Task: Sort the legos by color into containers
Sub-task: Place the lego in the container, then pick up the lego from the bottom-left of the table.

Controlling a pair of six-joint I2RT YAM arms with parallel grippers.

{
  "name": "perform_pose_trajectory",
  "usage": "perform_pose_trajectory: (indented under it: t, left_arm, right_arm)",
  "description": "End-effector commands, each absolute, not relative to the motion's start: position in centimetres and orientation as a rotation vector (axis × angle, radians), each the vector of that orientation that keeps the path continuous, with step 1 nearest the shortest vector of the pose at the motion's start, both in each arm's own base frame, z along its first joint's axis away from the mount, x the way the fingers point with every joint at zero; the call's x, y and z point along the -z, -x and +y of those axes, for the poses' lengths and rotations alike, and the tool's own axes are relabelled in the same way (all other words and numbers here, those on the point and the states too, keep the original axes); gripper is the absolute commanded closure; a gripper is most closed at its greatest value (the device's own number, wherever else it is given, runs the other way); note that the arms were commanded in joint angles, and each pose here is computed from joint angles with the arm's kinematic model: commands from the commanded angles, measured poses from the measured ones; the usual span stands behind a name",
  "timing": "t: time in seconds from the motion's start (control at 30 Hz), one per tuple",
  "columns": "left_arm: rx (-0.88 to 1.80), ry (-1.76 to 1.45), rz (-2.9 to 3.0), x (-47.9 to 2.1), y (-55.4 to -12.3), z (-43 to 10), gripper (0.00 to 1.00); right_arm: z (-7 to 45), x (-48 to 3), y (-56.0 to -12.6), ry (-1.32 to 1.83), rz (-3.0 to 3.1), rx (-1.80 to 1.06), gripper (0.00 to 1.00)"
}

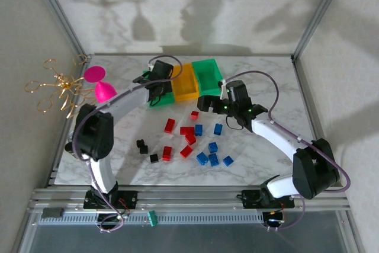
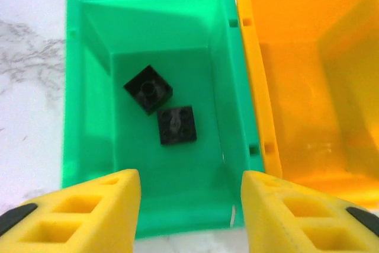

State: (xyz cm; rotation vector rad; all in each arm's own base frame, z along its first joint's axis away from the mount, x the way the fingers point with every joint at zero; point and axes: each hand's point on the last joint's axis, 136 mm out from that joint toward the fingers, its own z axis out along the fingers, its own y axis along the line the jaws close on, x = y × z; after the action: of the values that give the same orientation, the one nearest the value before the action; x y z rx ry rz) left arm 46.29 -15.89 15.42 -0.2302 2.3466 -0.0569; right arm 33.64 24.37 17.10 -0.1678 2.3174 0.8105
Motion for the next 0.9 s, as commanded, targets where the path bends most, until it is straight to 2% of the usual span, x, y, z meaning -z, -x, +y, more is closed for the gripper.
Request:
perform_pose_trajectory:
  t: [0.0,0.23,0.4,0.67,0.87]
  left_arm:
    - [0.179,0.247,2.319,-17.7,-43.3,-16.4,0.50]
    - [0.235,0.278,2.361,-16.5,-36.3,-15.4,0.45]
    - [0.206,0.335,2.409,-14.5,-31.7,-12.9,0.42]
    - [0.134,0.500,2.448,-11.3,-26.4,-9.0,0.38]
    - [0.145,0.555,2.499,-8.5,-25.0,-8.7,0.34]
  right_arm:
    - [24.5,-16.2,-32.2,0.225,2.368,-0.779,0.01]
    - [26.1,-14.5,-28.9,0.301,2.401,-0.808,0.01]
    - [27.6,-13.1,-26.4,0.379,2.413,-0.814,0.01]
    - [30.3,-11.8,-22.8,0.495,2.390,-0.856,0.01]
    - [32.3,-11.9,-21.4,0.512,2.358,-0.936,0.01]
